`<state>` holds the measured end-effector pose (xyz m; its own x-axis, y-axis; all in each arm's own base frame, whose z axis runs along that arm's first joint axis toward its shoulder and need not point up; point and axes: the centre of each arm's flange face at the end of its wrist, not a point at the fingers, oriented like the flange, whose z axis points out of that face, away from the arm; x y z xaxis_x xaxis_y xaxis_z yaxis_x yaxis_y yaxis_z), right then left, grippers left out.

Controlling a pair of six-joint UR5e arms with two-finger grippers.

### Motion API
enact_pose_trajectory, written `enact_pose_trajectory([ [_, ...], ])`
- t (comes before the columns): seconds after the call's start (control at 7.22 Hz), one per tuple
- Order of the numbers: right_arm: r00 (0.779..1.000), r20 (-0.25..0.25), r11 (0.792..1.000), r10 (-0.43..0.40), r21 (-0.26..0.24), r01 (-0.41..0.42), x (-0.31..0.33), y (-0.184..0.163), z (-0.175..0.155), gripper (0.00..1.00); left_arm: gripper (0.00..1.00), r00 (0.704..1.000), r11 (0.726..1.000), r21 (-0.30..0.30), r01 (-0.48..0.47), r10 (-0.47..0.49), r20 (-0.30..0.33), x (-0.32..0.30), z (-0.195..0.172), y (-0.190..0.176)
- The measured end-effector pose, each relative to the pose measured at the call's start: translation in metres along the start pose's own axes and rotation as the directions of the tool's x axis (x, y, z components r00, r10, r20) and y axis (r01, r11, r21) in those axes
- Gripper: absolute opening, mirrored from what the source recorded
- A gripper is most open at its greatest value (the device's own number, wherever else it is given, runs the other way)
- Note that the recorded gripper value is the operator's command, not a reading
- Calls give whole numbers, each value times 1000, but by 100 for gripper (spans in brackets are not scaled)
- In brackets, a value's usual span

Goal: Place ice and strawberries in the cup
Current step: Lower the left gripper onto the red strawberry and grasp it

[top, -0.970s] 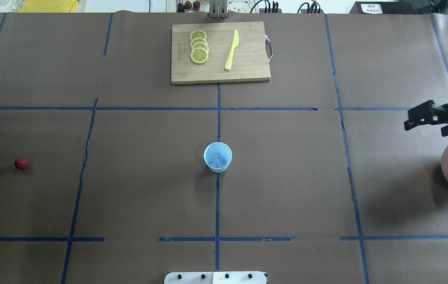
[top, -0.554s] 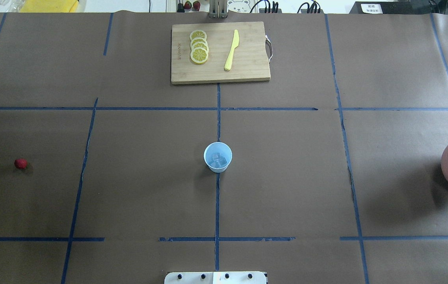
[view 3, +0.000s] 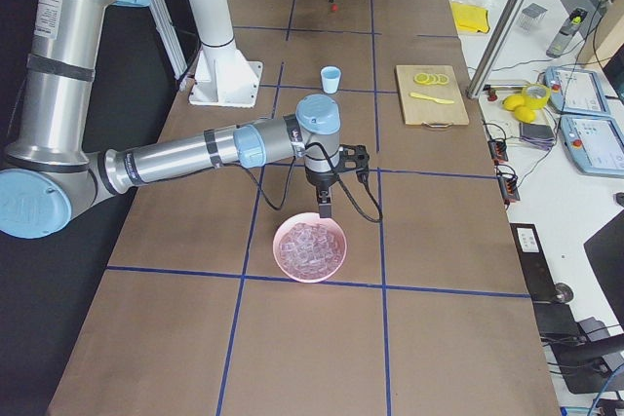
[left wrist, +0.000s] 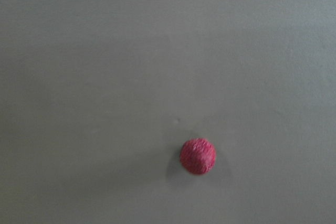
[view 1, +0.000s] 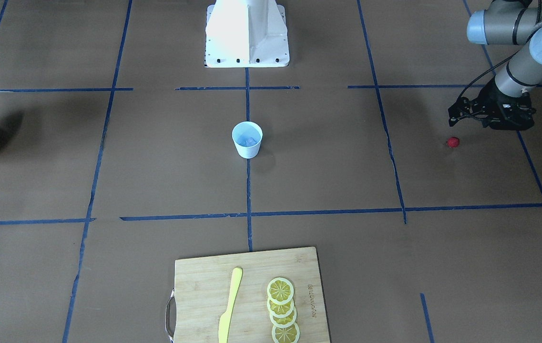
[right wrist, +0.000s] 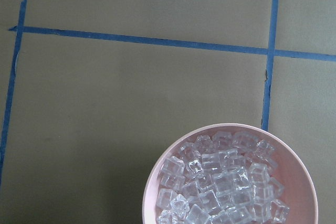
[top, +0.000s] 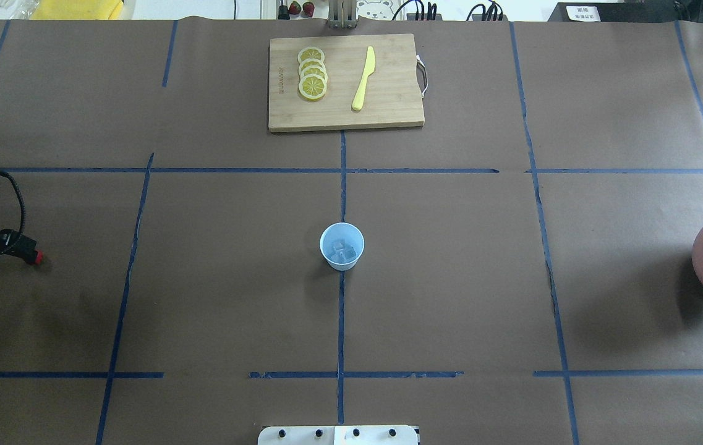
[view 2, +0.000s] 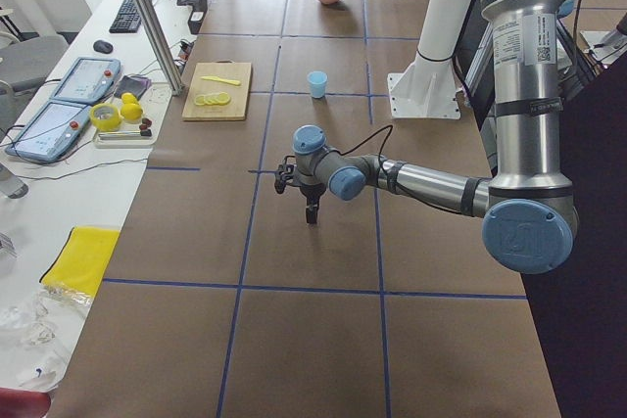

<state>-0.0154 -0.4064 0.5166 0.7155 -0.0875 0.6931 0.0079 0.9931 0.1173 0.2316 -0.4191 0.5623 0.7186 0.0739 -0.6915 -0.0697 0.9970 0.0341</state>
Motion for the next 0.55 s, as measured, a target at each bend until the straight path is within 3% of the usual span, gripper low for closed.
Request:
enact_pose_trajectory([
  [0.42,1000,0,1000,1,2,-1,-1,-1,-1,100,99,1000,1000,-23,-2,3,31,6,31,-13],
  [0.55,1000,0,1000,1,4,-1,-1,-1,-2,100,93,999,1000,-30,-3,4,36,7,37,-15],
])
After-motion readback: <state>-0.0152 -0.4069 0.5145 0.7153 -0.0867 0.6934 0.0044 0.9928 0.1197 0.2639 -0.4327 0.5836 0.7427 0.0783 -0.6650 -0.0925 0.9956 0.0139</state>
